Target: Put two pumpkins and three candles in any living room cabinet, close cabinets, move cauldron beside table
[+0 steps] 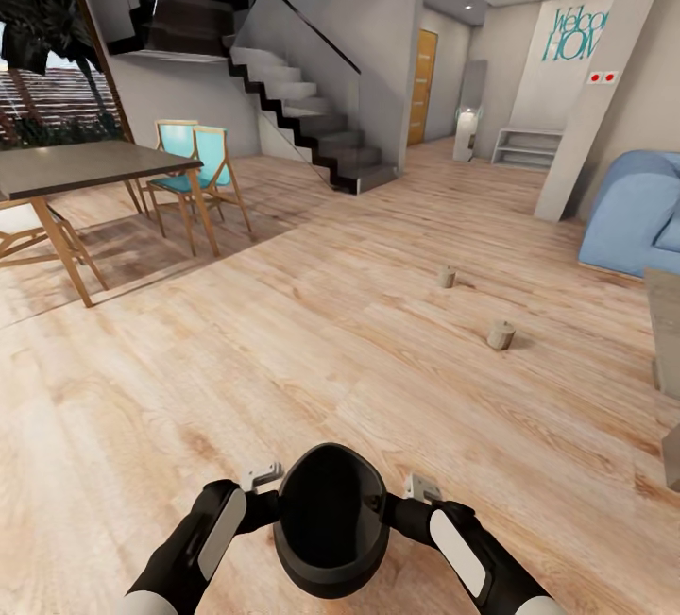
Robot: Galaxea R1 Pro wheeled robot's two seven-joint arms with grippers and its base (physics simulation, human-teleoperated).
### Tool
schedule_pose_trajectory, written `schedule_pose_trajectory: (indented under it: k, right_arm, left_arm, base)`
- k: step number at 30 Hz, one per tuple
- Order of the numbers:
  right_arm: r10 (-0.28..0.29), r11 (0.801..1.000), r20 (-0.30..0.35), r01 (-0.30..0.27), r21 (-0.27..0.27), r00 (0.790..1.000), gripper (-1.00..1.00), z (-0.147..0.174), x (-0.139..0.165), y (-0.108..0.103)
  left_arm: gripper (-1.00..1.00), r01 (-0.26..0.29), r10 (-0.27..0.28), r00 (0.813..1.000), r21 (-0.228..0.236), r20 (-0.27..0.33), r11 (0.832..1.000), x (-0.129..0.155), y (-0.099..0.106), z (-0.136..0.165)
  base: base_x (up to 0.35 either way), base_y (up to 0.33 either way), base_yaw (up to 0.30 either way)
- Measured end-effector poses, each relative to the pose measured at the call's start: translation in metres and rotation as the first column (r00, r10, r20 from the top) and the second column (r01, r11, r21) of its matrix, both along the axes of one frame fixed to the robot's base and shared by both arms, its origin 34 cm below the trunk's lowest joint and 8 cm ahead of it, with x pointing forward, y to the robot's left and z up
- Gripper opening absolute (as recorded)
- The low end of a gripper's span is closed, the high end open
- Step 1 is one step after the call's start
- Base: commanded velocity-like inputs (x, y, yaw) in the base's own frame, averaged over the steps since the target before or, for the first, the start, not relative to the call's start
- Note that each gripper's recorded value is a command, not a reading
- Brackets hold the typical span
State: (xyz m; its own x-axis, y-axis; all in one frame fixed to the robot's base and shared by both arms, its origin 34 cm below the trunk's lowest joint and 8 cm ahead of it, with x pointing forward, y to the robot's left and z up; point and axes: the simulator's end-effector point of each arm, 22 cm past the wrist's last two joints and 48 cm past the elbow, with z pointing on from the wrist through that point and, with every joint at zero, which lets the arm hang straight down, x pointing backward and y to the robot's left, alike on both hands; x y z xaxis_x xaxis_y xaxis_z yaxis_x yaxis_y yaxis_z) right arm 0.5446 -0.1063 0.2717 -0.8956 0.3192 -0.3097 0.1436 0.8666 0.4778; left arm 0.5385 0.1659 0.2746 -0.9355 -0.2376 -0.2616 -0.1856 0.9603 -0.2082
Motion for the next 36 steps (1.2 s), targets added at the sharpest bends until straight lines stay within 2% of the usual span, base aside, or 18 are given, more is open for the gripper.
schedule_pose_trajectory:
  k: [4, 7, 12, 14, 16, 18, 22, 36]
  right_arm:
    - [-0.007, 1.0, 0.012, 0.007, -0.002, 1.0, 1.0, 0.001, 0.003, -0.001]
    - [-0.012, 1.0, 0.02, 0.012, -0.003, 1.0, 1.0, 0.002, 0.005, -0.001]
    - [-0.015, 1.0, 0.021, 0.015, -0.007, 1.0, 1.0, 0.002, 0.005, -0.001]
    - [-0.013, 1.0, 0.021, 0.013, 0.0, 1.0, 1.0, 0.003, 0.005, 0.005]
    - [-0.011, 1.0, 0.023, 0.011, 0.017, 1.0, 1.0, 0.008, 0.008, 0.024]
    - [-0.017, 1.0, 0.012, 0.017, -0.002, 1.0, 1.0, 0.007, 0.01, 0.03]
    - [-0.038, 0.999, 0.004, 0.038, -0.037, 0.999, 1.0, 0.0, 0.012, 0.027]
    - [-0.052, 0.997, -0.007, 0.052, -0.053, 0.999, 1.0, -0.004, 0.01, 0.023]
  left_arm:
    - [1.0, 0.024, -0.022, 1.0, -0.067, 0.018, 0.997, 0.002, -0.015, 0.003]
    - [1.0, 0.034, -0.032, 0.999, -0.087, 0.027, 0.996, 0.004, -0.02, 0.005]
    - [1.0, 0.037, -0.034, 0.999, -0.09, 0.03, 0.995, 0.004, -0.021, 0.006]
    - [1.0, 0.037, -0.034, 0.999, -0.09, 0.03, 0.995, 0.004, -0.021, 0.006]
    - [1.0, 0.036, -0.034, 0.999, -0.089, 0.03, 0.995, 0.004, -0.02, 0.005]
    - [1.0, 0.036, -0.034, 0.999, -0.089, 0.03, 0.995, 0.004, -0.02, 0.005]
    - [1.0, 0.036, -0.034, 0.999, -0.089, 0.03, 0.995, 0.004, -0.02, 0.005]
    - [1.0, 0.036, -0.034, 0.999, -0.089, 0.03, 0.995, 0.004, -0.02, 0.005]
  base:
    - [0.0, 0.0, 0.0]
    - [0.0, 0.0, 0.0]
    - [0.0, 0.0, 0.0]
    - [0.0, 0.0, 0.0]
    - [0.0, 0.0, 0.0]
    - [0.0, 0.0, 0.0]
    - [0.0, 0.0, 0.0]
    - [0.0, 0.0, 0.0]
